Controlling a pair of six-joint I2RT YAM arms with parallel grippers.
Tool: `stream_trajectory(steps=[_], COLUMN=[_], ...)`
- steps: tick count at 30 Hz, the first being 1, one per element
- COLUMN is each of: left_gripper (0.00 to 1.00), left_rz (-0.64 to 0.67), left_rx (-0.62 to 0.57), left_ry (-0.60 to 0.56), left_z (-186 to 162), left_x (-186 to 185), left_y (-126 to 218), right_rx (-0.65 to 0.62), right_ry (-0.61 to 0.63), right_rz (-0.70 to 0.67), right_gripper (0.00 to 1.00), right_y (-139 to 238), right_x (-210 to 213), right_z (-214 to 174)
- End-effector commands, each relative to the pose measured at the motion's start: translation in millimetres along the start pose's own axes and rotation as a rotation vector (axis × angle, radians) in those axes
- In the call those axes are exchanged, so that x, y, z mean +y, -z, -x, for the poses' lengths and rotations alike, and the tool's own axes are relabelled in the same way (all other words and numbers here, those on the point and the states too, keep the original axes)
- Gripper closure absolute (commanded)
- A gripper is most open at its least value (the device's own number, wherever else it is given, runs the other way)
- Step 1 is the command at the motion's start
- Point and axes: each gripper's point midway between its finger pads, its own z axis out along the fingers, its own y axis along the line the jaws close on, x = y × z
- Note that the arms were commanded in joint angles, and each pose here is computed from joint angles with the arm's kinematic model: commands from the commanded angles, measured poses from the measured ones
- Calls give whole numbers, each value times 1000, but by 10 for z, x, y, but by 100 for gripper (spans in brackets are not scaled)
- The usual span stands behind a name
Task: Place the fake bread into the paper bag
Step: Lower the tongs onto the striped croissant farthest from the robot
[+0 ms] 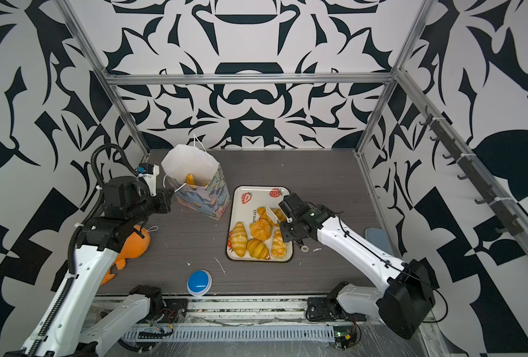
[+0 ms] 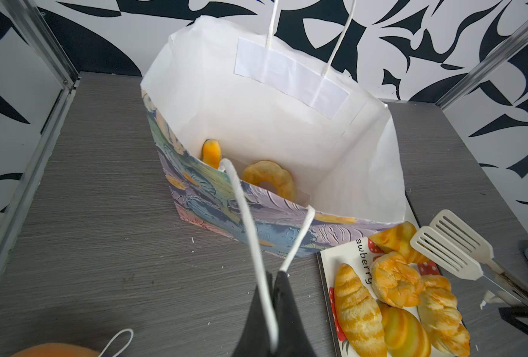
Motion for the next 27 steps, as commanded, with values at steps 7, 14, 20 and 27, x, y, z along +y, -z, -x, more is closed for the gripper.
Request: stream_trajectory(steps=[7,14,20,27], left_gripper=[98,98,98,97], left_rz=[-9,-7,-8,-4], left_rx=[16,16,20,24], left_ry=[1,-1,1,0], left_z=[-56,-58,-62,-72], left_x=[-18,-15,-14,-6], left_y=[17,19,8,2], right_rx=[-40,-23,-18,-5], right_ry=[-23,-22,-28,-24], right_rz=[45,48,44,53], right_gripper=[46,46,46,46], right_y=[-44,-108,-157,-199], right_x=[42,30,0,21], right_z=[165,135,137,139])
